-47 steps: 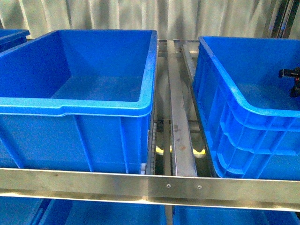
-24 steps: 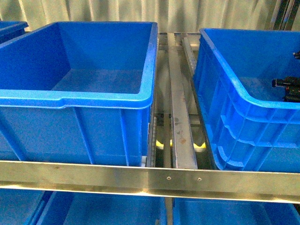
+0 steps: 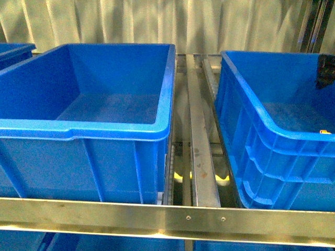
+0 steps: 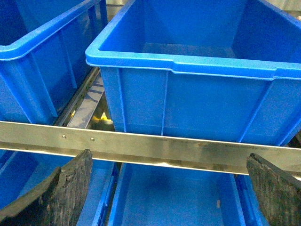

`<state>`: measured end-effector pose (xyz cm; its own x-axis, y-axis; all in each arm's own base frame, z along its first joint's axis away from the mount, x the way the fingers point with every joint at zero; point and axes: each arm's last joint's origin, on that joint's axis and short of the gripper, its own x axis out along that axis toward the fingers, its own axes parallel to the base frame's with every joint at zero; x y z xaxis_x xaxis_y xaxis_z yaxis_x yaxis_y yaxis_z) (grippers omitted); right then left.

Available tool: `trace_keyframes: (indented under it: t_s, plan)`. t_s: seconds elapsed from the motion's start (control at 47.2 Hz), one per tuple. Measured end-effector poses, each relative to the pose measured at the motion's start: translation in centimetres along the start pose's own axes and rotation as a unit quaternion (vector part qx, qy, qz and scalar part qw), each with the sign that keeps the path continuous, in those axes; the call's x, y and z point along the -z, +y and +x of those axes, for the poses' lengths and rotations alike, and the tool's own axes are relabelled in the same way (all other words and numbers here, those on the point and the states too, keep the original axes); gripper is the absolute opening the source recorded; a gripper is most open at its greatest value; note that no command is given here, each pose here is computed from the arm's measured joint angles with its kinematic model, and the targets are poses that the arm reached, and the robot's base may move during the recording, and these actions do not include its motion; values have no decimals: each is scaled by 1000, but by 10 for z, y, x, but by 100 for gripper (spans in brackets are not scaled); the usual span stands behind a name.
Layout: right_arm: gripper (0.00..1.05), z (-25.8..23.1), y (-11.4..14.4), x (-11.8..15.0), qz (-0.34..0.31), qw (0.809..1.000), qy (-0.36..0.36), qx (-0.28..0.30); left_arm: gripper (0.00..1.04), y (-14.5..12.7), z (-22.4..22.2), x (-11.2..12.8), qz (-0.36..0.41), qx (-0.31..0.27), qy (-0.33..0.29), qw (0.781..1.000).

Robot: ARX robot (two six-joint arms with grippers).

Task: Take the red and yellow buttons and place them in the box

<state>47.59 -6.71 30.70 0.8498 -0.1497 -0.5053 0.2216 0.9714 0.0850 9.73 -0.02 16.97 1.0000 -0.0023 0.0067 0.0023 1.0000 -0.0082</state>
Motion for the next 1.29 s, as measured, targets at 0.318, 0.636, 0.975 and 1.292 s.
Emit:
trace_keyframes:
  t_s: [0.318, 0.636, 0.975, 1.292]
  plan:
    - [102, -149, -10, -6, 62, 986, -117, -98, 97, 0, 0, 0, 0, 0, 0, 1000]
    - [64, -223, -24, 106, -45, 959, -260, -100, 97, 0, 0, 0, 0, 0, 0, 1000]
    - [9, -251, -26, 215, -64, 961, -254, -94, 97, 0, 0, 0, 0, 0, 0, 1000]
    - [6, -249, -18, 253, -68, 960, -251, -99, 97, 0, 0, 0, 0, 0, 0, 1000]
